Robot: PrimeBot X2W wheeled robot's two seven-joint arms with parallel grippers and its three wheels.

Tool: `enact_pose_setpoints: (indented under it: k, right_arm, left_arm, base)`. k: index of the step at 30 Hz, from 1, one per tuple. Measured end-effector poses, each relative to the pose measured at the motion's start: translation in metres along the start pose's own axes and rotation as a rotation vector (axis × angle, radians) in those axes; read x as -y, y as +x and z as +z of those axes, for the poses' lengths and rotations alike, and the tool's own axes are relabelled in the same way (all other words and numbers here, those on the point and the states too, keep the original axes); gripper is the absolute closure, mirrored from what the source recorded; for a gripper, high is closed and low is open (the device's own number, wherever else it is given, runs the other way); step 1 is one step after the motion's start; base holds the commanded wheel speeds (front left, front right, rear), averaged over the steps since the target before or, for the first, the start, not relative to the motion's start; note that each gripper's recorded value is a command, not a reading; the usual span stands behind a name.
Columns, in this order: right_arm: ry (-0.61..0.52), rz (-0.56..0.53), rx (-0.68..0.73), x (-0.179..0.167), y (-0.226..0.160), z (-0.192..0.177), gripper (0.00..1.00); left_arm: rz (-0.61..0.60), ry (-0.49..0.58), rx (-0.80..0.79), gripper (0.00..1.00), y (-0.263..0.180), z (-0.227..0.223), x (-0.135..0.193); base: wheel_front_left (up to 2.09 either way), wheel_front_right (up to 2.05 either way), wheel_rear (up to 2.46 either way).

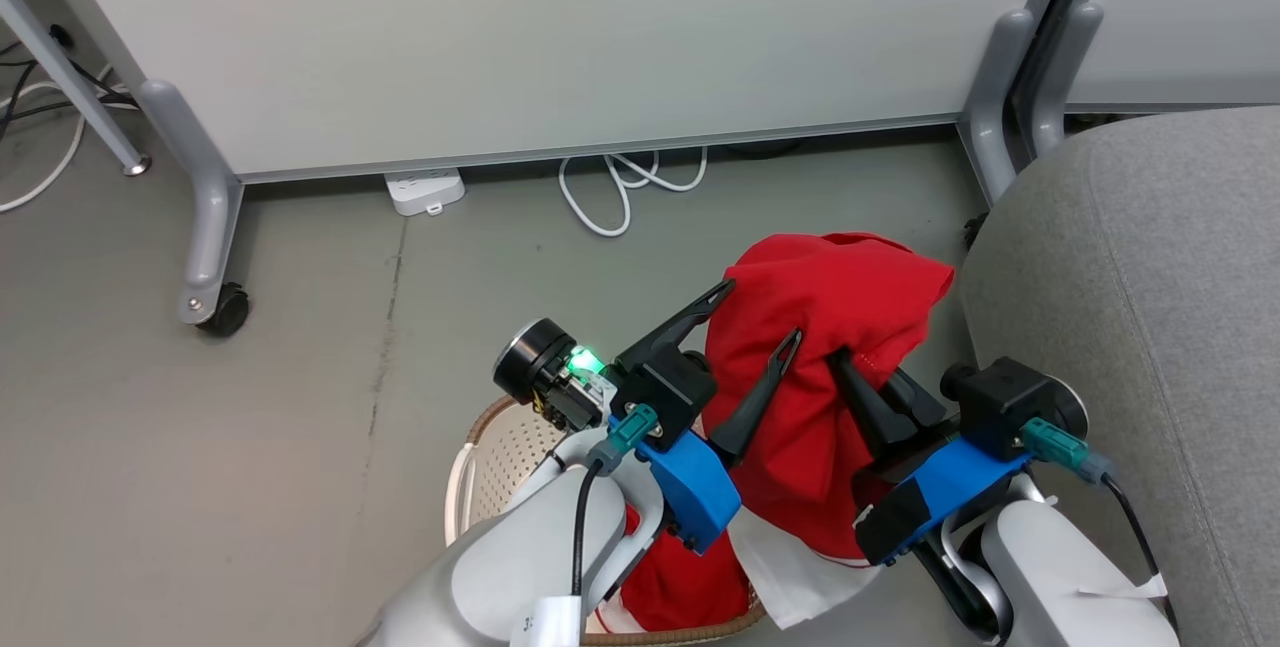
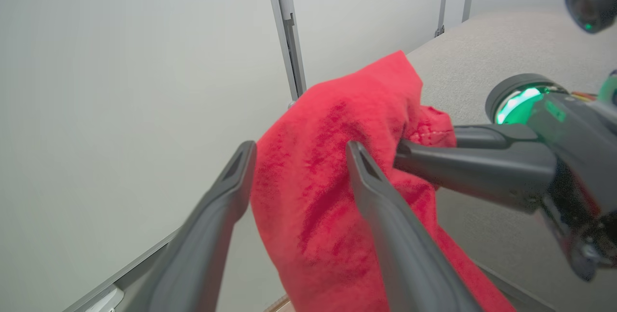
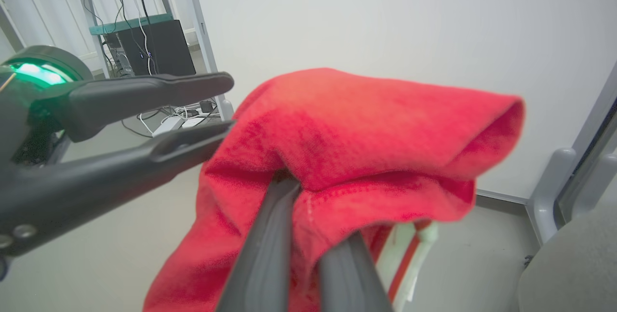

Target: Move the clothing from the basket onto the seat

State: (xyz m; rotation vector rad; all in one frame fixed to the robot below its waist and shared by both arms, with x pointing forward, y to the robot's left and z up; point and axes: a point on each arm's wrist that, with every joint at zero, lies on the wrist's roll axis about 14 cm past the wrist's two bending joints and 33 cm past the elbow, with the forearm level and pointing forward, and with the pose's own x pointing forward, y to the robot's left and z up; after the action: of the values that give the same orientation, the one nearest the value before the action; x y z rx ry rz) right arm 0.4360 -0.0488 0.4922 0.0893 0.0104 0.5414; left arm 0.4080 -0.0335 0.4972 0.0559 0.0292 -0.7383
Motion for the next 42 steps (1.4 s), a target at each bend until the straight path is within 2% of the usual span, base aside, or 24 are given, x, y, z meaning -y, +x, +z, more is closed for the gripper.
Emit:
enact_pose_setpoints:
  k: [8, 20, 30, 42]
  right_arm:
    - [0.0, -0.07, 0.002, 0.023, -0.011, 0.001, 1.0]
    - [-0.03, -0.259, 0.045, 0.085, -0.044, 0.017, 1.0]
    - [-0.079, -0.454, 0.072, 0.141, -0.093, 0.032, 1.0]
    - [-0.105, -0.689, 0.072, 0.187, -0.164, 0.038, 1.0]
  left_arm:
    - [-0.03, -0.003, 0.0, 0.0, 0.009, -0.002, 0.007]
    - [-0.139, -0.01, 0.004, 0.0, 0.031, -0.008, 0.037]
    - [-0.29, -0.013, -0.001, 0.0, 0.048, -0.018, 0.078]
    - [-0.479, -0.028, -0.001, 0.0, 0.062, -0.027, 0.13]
  base:
    - [0.0, 0.0, 0.0]
    - [0.0, 0.0, 0.0]
    - [0.0, 0.0, 0.0]
    - [0.0, 0.0, 0.0]
